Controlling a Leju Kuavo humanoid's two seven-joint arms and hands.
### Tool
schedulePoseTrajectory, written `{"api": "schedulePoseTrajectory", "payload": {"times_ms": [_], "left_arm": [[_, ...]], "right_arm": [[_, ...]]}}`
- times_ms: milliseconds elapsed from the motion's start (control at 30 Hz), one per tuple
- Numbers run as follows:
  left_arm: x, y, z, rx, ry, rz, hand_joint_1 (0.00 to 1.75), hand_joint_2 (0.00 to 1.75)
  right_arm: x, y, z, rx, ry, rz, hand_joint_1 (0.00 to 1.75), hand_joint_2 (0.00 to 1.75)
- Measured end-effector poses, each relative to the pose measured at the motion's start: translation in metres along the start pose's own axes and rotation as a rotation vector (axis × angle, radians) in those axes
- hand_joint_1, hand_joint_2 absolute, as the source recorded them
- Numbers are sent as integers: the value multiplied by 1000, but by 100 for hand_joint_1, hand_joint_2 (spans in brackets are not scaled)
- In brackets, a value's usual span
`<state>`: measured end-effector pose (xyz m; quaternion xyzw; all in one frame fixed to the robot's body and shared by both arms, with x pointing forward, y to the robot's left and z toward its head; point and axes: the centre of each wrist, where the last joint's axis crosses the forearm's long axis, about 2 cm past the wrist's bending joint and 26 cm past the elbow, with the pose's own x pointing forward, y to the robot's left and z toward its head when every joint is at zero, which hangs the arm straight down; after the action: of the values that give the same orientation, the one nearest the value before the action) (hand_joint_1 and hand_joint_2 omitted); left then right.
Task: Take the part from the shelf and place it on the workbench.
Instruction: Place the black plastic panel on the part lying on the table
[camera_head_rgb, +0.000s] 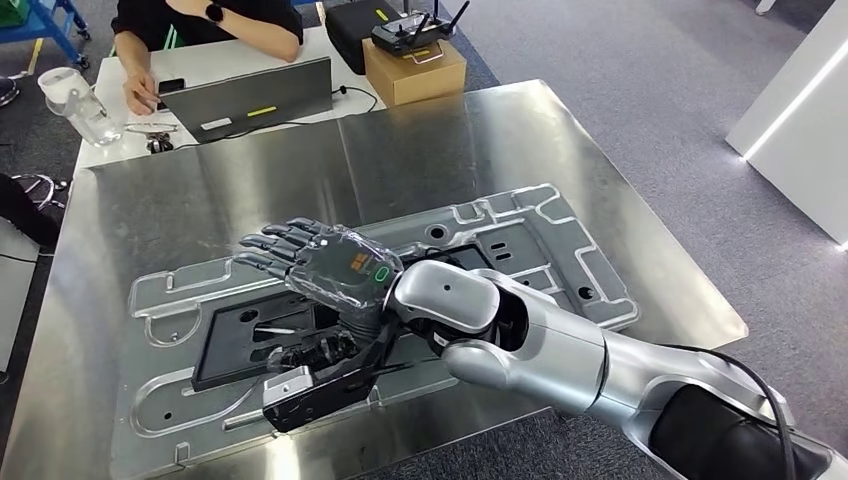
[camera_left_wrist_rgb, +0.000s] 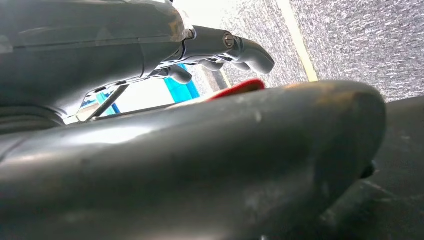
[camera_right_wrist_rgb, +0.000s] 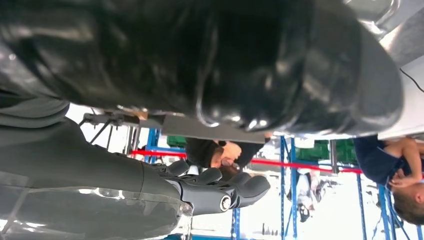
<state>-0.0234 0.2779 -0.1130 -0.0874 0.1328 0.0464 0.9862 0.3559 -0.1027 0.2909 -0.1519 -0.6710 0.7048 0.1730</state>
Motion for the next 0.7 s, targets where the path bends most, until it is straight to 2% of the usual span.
{"api": "schedulePoseTrajectory", "payload": {"times_ms": [700], "left_arm": [[-1, 1, 0, -13, 5, -3, 0, 0]], "right_arm": [[-7, -5, 14, -58, 22, 19, 0, 0]]}}
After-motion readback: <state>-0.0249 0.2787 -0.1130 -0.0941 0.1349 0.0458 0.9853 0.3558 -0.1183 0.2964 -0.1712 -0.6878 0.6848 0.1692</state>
